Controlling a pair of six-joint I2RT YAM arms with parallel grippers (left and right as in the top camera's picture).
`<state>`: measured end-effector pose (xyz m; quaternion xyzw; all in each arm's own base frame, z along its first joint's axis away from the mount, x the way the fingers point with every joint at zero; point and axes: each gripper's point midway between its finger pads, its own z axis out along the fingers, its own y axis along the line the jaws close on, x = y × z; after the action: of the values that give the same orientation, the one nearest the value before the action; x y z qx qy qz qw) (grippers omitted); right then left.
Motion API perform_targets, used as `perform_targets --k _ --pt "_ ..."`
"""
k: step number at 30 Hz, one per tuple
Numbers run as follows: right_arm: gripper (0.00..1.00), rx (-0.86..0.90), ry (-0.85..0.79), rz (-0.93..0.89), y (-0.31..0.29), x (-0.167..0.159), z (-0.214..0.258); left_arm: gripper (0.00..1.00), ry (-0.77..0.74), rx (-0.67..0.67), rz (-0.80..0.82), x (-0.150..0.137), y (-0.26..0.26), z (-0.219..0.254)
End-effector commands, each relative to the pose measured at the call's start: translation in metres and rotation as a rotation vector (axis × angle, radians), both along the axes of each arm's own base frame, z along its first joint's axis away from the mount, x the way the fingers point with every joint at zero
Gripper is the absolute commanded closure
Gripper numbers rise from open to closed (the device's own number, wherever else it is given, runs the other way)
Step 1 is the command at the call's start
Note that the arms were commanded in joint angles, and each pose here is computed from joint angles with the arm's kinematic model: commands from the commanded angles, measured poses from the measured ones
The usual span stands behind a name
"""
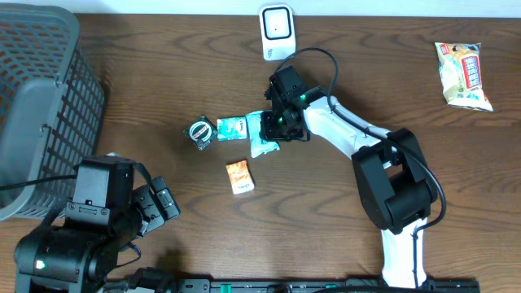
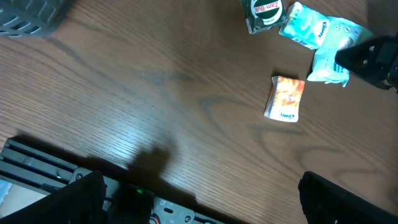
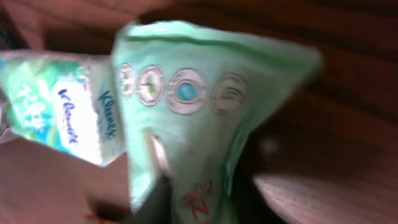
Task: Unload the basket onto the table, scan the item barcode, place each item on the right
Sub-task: 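Grasp the green tissue pack with the right gripper and lift it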
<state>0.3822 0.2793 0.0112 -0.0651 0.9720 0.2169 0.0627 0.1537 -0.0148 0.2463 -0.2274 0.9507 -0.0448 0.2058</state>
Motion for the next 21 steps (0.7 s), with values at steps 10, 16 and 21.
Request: perform_targets --k 10,16,21 --pt "0.99 -0.047 0.047 -0.027 -0.032 -0.008 0.011 0.02 0.002 0.004 0.006 -0.001 0.001 0.000" --pt "0.99 -0.036 -0.007 -0.013 -0.034 -0.009 0.042 0.03 0.002 0.004 0.006 -0.001 0.001 0.000" --pt "0.99 -0.090 -0.062 -0.013 -0.036 -0.008 0.053 0.02 0.002 0.003 0.006 -0.001 0.001 0.000"
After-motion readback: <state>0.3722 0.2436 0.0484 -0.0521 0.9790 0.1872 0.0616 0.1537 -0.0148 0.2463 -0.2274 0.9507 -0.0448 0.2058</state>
